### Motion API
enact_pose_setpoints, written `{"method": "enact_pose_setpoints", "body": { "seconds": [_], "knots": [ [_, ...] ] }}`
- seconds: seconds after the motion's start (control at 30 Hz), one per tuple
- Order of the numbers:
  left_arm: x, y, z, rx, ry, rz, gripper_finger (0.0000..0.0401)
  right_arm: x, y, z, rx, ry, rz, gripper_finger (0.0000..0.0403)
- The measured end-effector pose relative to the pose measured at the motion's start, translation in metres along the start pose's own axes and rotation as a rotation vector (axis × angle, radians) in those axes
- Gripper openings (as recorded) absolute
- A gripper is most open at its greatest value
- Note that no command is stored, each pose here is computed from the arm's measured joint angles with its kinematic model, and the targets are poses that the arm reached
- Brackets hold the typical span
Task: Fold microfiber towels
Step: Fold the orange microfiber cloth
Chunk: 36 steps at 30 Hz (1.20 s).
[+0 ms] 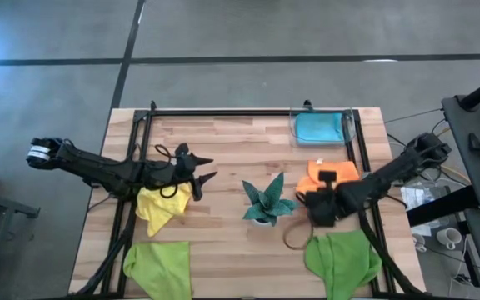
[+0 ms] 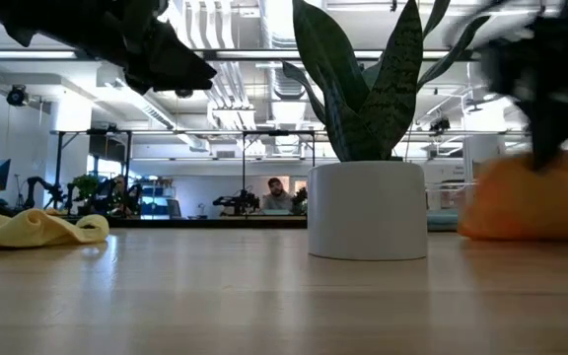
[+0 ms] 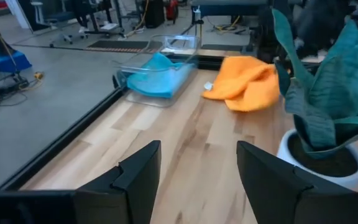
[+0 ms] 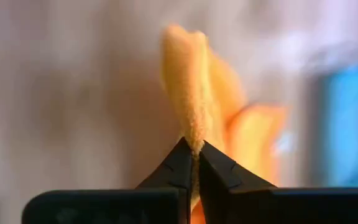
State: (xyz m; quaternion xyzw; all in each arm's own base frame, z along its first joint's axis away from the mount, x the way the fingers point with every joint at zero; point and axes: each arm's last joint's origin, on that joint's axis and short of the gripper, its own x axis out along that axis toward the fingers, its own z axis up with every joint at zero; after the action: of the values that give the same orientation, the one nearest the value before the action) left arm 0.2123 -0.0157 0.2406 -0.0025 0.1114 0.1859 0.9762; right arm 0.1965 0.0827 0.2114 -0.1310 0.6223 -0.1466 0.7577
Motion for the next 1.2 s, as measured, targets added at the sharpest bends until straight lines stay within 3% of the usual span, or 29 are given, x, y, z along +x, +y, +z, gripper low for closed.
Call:
{"method": "enact_pose_setpoints", "body": {
  "seconds": [0.2,0.4,0.53,0.63,0.83,1.0,1.2],
  "knots": [
    [-0.003,0.002,0.004,0.024,-0.027,0.003,0.0196,-0.023,-0.068,0.058,-0.062,-0.151,-0.161,0.0009],
    [-0.001,0.005,0.003,-0.012,-0.039,0.013,0.0196,-0.046,-0.135,0.098,-0.087,-0.367,-0.268,0.0009],
    [0.01,0.013,-0.009,-0.028,-0.024,0.06,0.0206,-0.054,-0.163,0.119,-0.093,-0.569,-0.188,0.0009],
    [0.019,0.02,-0.005,-0.071,-0.085,0.112,0.0227,-0.044,-0.169,0.135,-0.097,-0.616,-0.104,0.0009],
    [0.041,0.032,-0.012,0.002,-0.098,0.206,0.0257,-0.015,-0.16,0.163,-0.135,-0.552,-0.049,0.0009],
    [0.062,0.022,-0.022,-0.036,-0.125,0.082,0.0258,-0.009,-0.16,0.178,0.016,-0.534,-0.001,0.0009],
    [0.08,-0.001,-0.041,-0.083,-0.031,-0.029,0.0258,-0.013,-0.165,0.185,0.156,-0.543,0.027,0.0009]
  ]
}}
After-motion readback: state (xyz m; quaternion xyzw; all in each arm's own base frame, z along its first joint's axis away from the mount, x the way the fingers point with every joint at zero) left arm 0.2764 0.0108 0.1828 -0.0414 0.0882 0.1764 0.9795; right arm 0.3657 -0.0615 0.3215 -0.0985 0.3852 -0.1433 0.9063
